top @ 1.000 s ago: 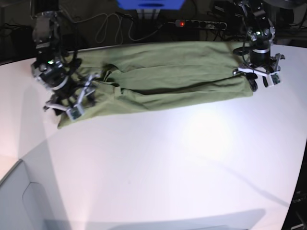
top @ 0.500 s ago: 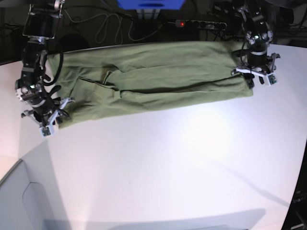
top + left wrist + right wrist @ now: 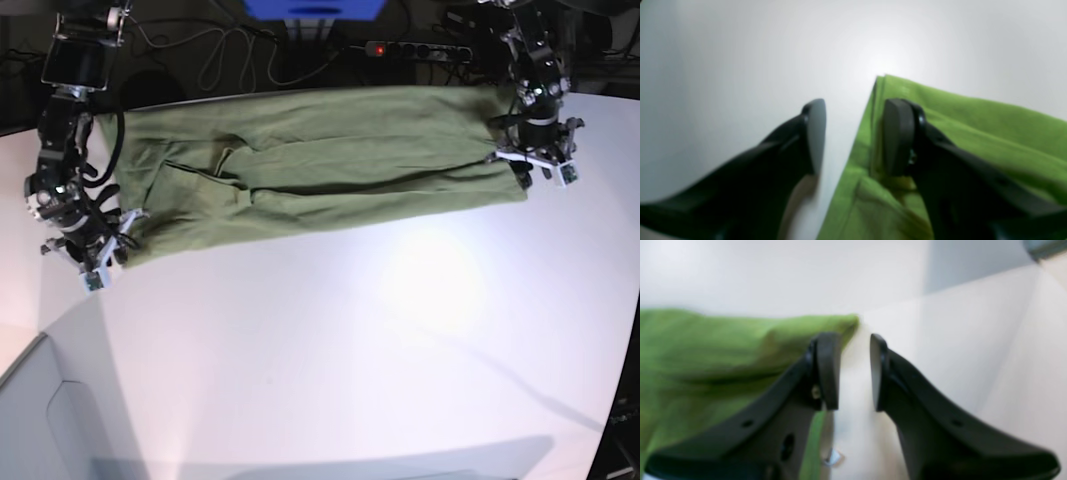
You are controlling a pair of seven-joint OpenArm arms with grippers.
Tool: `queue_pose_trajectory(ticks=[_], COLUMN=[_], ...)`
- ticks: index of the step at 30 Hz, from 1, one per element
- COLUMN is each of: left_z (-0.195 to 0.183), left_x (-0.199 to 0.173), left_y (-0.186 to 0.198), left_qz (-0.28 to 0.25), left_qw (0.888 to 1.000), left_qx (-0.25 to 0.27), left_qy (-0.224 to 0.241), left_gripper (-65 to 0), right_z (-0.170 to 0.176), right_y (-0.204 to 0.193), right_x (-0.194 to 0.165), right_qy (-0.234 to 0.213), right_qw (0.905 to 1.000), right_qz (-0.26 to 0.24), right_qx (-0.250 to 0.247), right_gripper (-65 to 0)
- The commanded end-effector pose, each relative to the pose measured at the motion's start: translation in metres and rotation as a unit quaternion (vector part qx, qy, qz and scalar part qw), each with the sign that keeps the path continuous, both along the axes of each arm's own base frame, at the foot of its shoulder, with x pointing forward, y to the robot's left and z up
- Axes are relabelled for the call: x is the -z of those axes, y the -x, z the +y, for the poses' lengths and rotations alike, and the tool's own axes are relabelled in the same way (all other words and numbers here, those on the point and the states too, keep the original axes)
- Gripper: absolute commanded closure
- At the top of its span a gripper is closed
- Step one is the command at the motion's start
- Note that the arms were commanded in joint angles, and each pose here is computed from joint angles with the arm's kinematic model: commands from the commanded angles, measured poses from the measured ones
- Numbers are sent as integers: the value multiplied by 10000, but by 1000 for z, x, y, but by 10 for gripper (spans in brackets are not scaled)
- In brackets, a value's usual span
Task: Fold the T-shirt properly
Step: 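Pull the strip end outward with the right gripper to straighten it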
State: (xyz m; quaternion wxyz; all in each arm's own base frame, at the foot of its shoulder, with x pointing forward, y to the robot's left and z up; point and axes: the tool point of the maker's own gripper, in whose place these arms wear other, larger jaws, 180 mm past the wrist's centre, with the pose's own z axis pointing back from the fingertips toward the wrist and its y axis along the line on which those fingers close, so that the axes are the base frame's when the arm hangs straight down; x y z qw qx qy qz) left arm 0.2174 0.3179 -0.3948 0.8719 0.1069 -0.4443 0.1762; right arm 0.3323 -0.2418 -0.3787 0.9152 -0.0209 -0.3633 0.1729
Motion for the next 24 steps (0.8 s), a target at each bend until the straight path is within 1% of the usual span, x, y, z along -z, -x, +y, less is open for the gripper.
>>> queue_pose_trajectory(ticks=[1,2,4,9,14,17,19,24], left_z=[4,4,4,5,5,10,15,13], left_x=[-9,-9,-10,-11,-11,-13,-20,-49], left_y=[-3,-3,-3,-3,-2,2,1,-6], left_qz=[-151,-140,-143,-150,-142,-138,-228,-548], left_qw=[9998,9998,9998,9998,9998,9997,9994,9977], left_qx=[14,18,25,22,22,-45,-130,-45], left_qy=[-104,-124,-141,-150,-150,-189,-212,-409], left_gripper=[-277,-277,-277,-277,-277,-277,-277,-277], right_z=[8,10,7,7,-9,-17,-19,-13], right_y=[-16,-18,-24,-34,-35,-36,-37,-45], right_x=[-13,-7,2,18,24,20,18,-13], right_qy=[-123,-201,-313,-642,-671,-586,-568,-393], right_qw=[9994,9994,9994,9979,9977,9981,9982,9975], right_qz=[-262,-181,-53,-84,-83,-112,-135,-585], right_qx=[-187,-214,-118,-22,99,121,120,-56], right_gripper=[-138,-138,-138,-138,-138,-138,-138,-143])
